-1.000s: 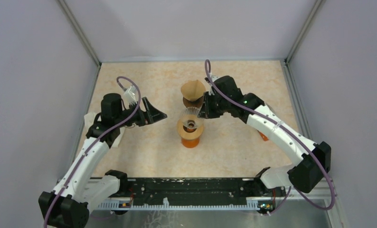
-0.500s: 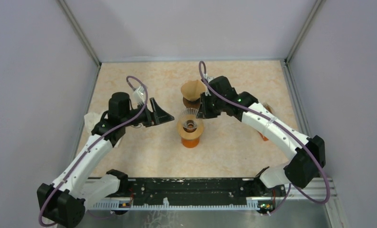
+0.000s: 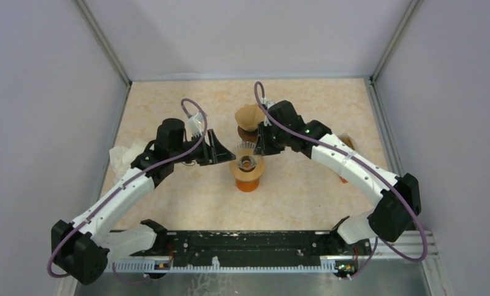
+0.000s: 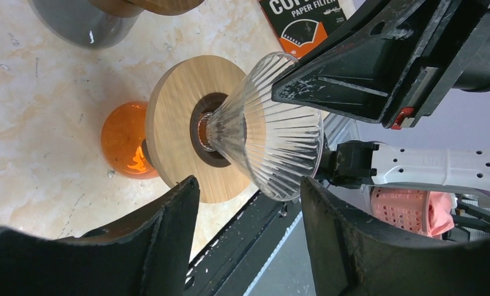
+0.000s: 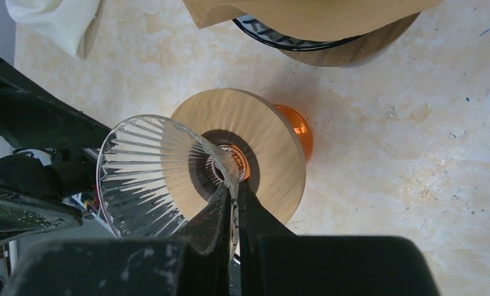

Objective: Place the coffee filter in the dripper
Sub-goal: Place the coffee dripper in the dripper holder.

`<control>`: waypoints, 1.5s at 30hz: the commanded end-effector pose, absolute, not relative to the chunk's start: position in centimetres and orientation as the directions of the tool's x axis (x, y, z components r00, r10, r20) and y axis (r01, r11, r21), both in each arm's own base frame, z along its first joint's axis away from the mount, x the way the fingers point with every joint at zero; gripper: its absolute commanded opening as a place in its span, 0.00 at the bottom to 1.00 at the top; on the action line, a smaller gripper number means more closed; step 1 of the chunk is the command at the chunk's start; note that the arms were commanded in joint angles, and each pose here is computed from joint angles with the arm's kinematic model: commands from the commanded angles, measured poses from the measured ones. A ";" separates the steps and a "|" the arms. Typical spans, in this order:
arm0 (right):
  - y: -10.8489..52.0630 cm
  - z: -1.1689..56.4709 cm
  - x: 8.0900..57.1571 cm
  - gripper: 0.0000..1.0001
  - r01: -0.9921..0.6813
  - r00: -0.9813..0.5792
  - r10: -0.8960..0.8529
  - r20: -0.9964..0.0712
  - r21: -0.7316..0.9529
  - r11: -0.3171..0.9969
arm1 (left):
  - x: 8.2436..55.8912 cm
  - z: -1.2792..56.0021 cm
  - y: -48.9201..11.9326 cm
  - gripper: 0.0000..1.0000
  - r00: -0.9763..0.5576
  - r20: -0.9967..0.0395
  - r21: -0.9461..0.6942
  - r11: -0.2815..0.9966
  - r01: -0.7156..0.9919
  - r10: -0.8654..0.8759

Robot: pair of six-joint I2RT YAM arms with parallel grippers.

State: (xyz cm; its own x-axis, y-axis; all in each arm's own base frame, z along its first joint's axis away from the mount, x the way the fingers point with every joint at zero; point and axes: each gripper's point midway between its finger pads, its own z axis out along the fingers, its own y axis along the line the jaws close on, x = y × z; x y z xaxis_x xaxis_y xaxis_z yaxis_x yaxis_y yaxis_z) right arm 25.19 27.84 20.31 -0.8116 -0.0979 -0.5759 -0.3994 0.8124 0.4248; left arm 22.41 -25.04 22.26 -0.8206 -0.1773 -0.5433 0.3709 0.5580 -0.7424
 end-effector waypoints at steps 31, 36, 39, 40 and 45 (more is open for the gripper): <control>27.0 16.5 25.5 0.00 -0.357 -0.859 -0.179 -0.480 0.309 0.881 | 24.9 20.2 -26.4 0.36 -0.801 -0.595 -0.630 0.655 0.417 -0.062; 26.6 16.4 25.3 0.00 -0.362 -0.860 -0.195 -0.472 0.293 0.885 | 25.2 20.2 -26.5 0.32 -0.800 -0.597 -0.625 0.662 0.414 -0.064; 26.3 16.5 25.4 0.00 -0.360 -0.852 -0.190 -0.487 0.284 0.889 | 25.4 20.1 -26.3 0.31 -0.793 -0.606 -0.613 0.671 0.416 -0.062; 26.3 16.5 25.4 0.00 -0.361 -0.850 -0.186 -0.493 0.287 0.887 | 25.5 20.0 -26.3 0.30 -0.792 -0.607 -0.609 0.676 0.415 -0.061; 26.6 16.6 25.3 0.00 -0.373 -0.843 -0.194 -0.502 0.286 0.883 | 25.5 19.6 -26.2 0.22 -0.798 -0.600 -0.607 0.683 0.407 -0.057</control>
State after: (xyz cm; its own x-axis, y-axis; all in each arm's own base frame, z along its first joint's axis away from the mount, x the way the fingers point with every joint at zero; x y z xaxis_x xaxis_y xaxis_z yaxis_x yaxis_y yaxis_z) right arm 26.22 28.21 18.88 -0.8340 -0.1253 -0.5374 -0.3727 0.8461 0.3811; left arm 25.11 -26.45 20.08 -0.8078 -0.0789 -0.5841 0.3996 0.6552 -0.6412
